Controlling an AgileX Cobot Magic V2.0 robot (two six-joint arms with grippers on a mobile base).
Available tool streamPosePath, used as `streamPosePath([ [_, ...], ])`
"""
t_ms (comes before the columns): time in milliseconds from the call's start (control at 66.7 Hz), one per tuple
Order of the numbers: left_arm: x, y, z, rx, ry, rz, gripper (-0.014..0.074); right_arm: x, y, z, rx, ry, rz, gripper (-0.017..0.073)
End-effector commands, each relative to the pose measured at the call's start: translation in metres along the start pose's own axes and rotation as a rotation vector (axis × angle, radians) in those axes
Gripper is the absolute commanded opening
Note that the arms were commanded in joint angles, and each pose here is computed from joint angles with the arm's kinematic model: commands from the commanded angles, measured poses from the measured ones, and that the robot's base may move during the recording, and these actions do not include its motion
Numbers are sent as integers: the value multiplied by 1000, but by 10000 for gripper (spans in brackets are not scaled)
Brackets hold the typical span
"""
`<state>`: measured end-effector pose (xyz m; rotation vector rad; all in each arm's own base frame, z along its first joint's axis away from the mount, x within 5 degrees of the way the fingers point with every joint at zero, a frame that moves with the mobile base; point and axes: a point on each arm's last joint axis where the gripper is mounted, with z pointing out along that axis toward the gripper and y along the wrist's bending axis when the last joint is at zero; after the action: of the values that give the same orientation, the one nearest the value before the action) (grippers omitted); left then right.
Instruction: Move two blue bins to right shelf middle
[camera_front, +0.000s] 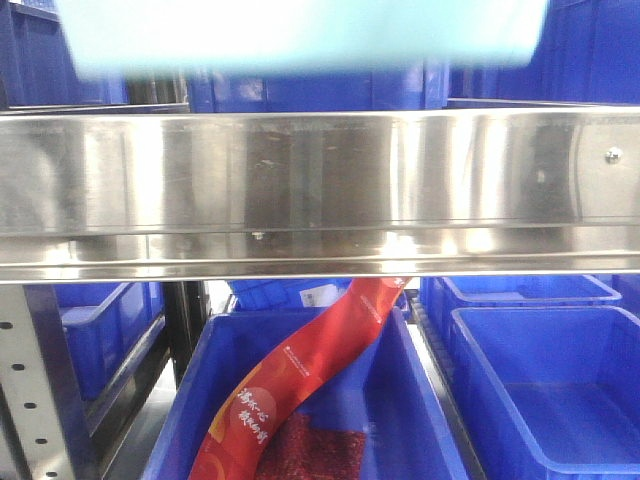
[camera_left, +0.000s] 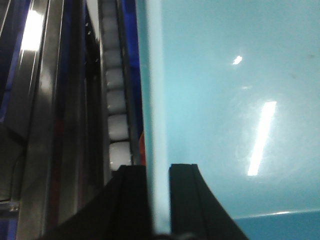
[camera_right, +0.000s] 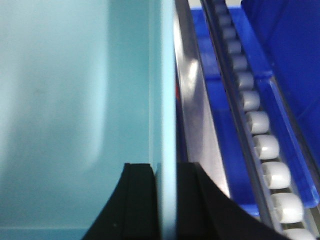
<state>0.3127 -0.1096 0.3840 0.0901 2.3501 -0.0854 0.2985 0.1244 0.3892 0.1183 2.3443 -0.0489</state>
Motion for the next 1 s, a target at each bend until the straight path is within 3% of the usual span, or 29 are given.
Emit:
streamPosePath([
  [0,-9,-10,-2,76,-84,-8,-111,-8,15,8,-83,-87,-13,-166],
  [105,-8,-11,1,68,-75,-2,-90,-6,19,18,-73,-66,-23,-156],
  [165,-9,-10,3,55,-76,10,-33,-5,19,19,-73,-65,-24,-118],
  [390,-9,-9,1,48,-79,15,344,-8,18,17,-72,-88,-32,260],
  [510,-13,-7,-4,28,-73,20,435,-12,12,7,-57,-130,-45,391],
  [705,-27,-4,-29,23,-108,3,414,-19,-2,-27,-81,-210,-16,403],
  [825,-36,-2,-54,42,-149,-23,330,-22,-13,-51,-107,-265,8,377],
  [885,-39,-1,-68,63,-172,-41,239,-23,-17,-60,-115,-285,19,295],
  [990,-39,1,-82,78,-198,-52,50,-24,-20,-68,-131,-312,26,48],
])
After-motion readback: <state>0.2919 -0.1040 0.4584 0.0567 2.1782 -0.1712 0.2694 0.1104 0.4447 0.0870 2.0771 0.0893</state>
